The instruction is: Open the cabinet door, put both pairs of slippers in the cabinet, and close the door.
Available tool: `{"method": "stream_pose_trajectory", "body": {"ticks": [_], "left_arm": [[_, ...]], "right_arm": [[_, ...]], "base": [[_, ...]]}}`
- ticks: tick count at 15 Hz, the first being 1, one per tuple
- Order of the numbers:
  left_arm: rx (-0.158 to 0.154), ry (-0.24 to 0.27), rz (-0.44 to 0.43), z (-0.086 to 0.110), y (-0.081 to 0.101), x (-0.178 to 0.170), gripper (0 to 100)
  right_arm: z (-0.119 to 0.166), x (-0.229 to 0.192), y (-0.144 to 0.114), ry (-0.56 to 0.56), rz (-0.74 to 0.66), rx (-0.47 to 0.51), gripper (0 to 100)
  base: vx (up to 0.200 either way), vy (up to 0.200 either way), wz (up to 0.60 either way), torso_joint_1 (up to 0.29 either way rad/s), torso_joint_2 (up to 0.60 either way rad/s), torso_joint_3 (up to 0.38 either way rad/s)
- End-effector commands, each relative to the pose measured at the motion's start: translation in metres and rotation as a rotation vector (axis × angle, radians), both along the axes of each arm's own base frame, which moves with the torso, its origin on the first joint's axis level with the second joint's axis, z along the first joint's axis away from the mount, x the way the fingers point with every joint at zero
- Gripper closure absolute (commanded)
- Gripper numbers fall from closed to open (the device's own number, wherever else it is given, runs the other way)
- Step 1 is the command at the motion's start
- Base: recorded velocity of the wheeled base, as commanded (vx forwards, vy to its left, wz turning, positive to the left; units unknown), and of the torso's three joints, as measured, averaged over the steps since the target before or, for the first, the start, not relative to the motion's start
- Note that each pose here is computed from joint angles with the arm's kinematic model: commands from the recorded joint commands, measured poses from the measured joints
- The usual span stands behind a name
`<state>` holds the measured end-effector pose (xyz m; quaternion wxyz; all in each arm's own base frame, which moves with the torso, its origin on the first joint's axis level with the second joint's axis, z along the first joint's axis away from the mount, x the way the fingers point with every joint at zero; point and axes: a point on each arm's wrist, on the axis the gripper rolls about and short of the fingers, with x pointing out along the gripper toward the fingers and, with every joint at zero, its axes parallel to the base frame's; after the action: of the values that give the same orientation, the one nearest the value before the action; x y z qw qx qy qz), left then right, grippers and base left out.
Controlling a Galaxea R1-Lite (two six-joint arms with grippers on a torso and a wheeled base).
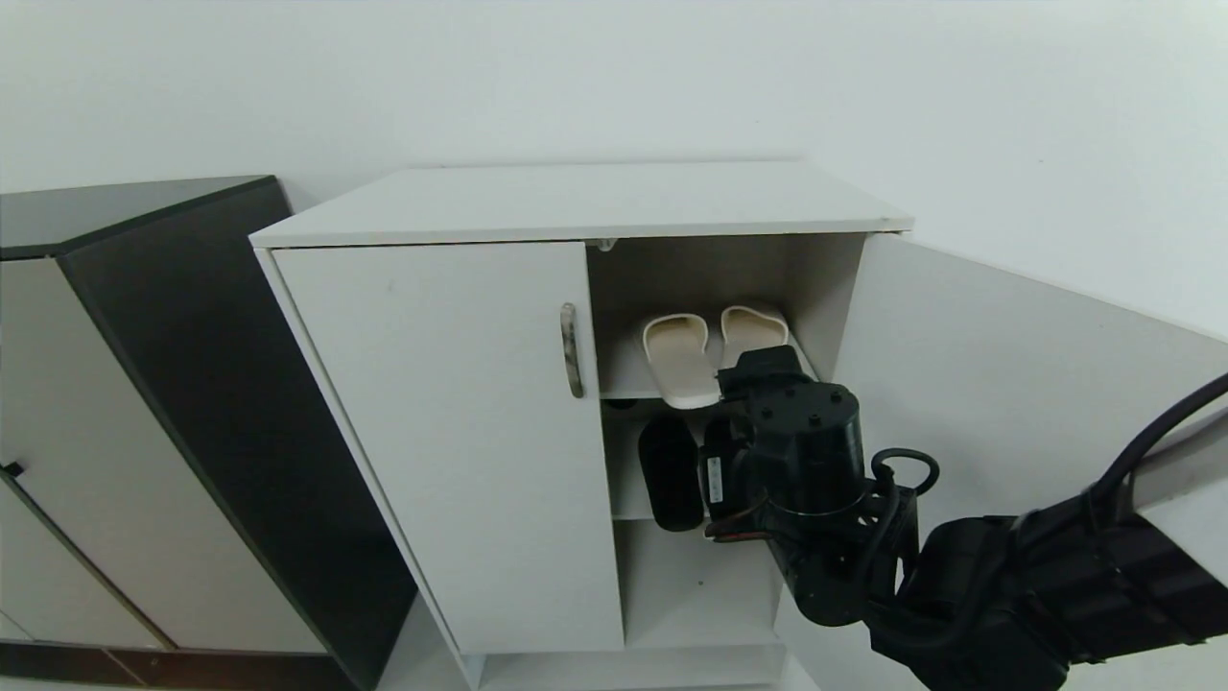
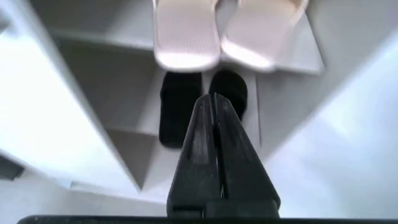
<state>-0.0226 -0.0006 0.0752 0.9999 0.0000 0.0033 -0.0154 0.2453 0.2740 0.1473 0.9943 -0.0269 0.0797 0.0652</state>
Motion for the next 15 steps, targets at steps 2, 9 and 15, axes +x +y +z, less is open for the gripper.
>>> {"method": "stream_pose_trajectory", "body": {"ticks": [2,9,15], "left_arm": [[0.0,0.001,0.0,0.0,0.0,0.0,100],[0.0,0.001,0.0,0.0,0.0,0.0,100],[0.0,0.0,0.0,0.0,0.0,0.0,100]], "right_arm": [[-0.005,-0.001,-0.001,0.01,0.003,-0.012,100],[-0.012,-0.003,-0.005,0.019,0.017,-0.021,100],[-0.018,-0.002,-0.007,0.02,0.03,-0.032,100]], "base": [[-0.2,0.0,0.0,-0.002,0.0,-0.002],[-0.2,0.0,0.0,0.003,0.0,0.002],[-0.033,0.0,0.0,0.0,0.0,0.0]]}}
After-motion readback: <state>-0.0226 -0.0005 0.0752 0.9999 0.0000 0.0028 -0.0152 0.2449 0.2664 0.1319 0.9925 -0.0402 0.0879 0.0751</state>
